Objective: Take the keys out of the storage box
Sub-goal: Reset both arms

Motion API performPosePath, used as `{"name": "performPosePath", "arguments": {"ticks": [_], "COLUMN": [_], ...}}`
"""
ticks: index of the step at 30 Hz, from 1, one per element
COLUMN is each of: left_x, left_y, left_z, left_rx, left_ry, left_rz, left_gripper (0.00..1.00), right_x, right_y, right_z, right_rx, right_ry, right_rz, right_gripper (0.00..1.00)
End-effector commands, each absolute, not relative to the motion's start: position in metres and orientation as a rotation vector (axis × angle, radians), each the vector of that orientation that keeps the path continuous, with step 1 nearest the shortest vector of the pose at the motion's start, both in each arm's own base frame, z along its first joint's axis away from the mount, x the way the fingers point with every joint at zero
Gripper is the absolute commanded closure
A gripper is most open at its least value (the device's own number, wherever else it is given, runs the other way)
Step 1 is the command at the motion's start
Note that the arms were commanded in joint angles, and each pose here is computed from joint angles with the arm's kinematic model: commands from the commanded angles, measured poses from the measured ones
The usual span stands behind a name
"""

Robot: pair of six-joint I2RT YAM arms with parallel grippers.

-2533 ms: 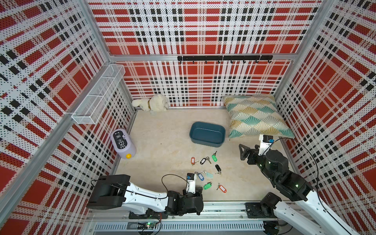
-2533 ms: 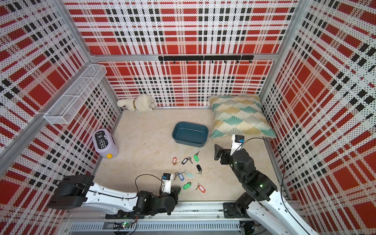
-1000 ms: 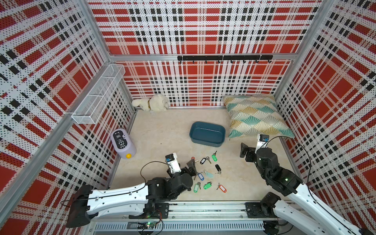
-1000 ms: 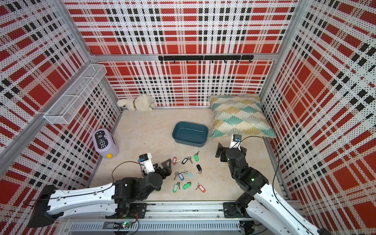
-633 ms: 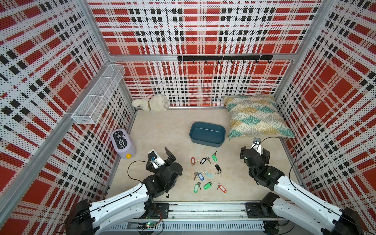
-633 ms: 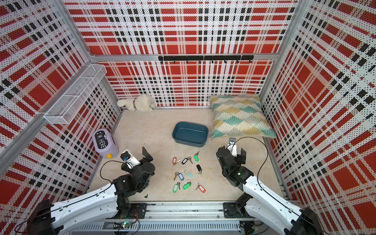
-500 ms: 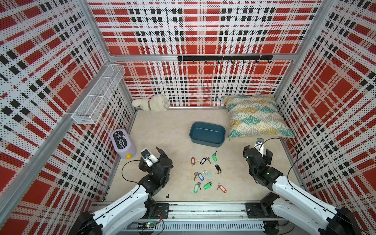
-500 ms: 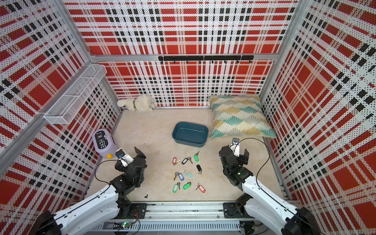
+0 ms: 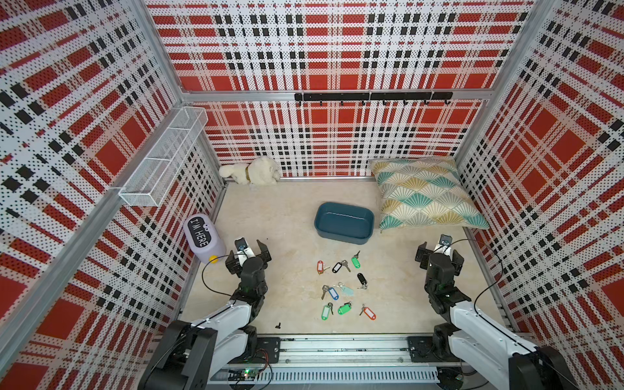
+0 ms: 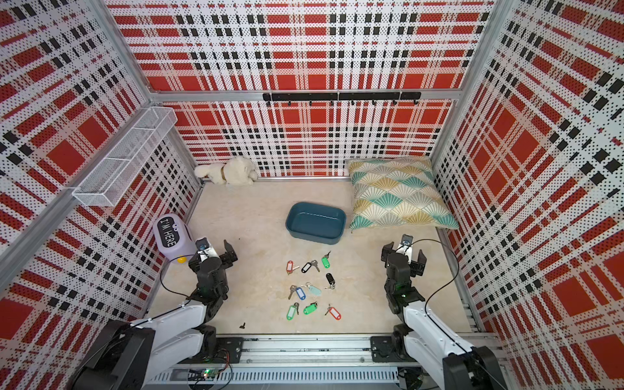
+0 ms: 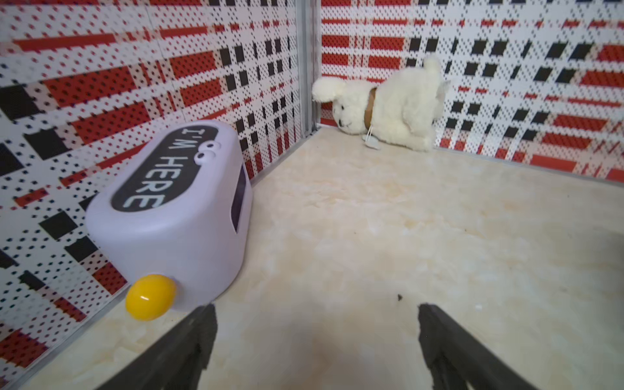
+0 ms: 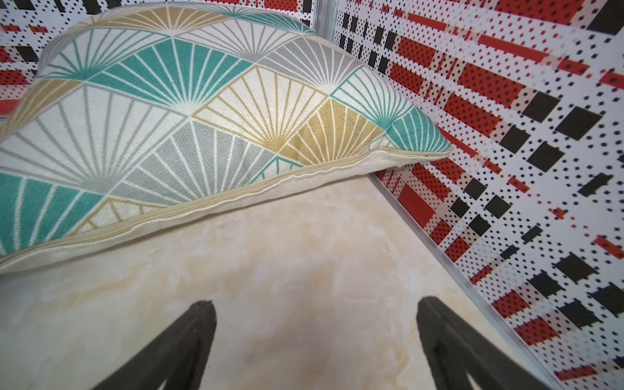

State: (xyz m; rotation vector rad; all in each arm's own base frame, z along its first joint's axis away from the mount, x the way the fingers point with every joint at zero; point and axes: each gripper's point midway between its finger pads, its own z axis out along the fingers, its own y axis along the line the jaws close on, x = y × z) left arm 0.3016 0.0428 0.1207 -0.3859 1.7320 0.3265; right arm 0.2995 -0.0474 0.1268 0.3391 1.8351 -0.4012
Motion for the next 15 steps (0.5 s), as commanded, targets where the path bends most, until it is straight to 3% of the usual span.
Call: {"name": "performPosePath", "arguments": {"ticks": [1, 7, 15], "left_x": [0.321, 0.335, 0.350], "left_y": [0.029, 0.044, 0.040], "left_z": [0.167, 0.172, 0.171], "left_rx": [-0.288, -0.293, -0.225], "left_ry": [1.570, 1.532, 1.481], "left_rz": [0.193, 0.121, 0.043], "left_gripper": [0.01, 0.01, 0.01], "right_x": [0.327, 0.383, 0.397], "right_y": [-0.034, 0.004, -0.003], "right_z": [0.143, 0.131, 0.139], "right_rx": [0.272, -0.019, 0.037], "right_ry": [1.768, 1.860, 1.794], "right_rz": [-0.268, -0.177, -0.182], "right_gripper": [0.00, 0.00, 0.00]}}
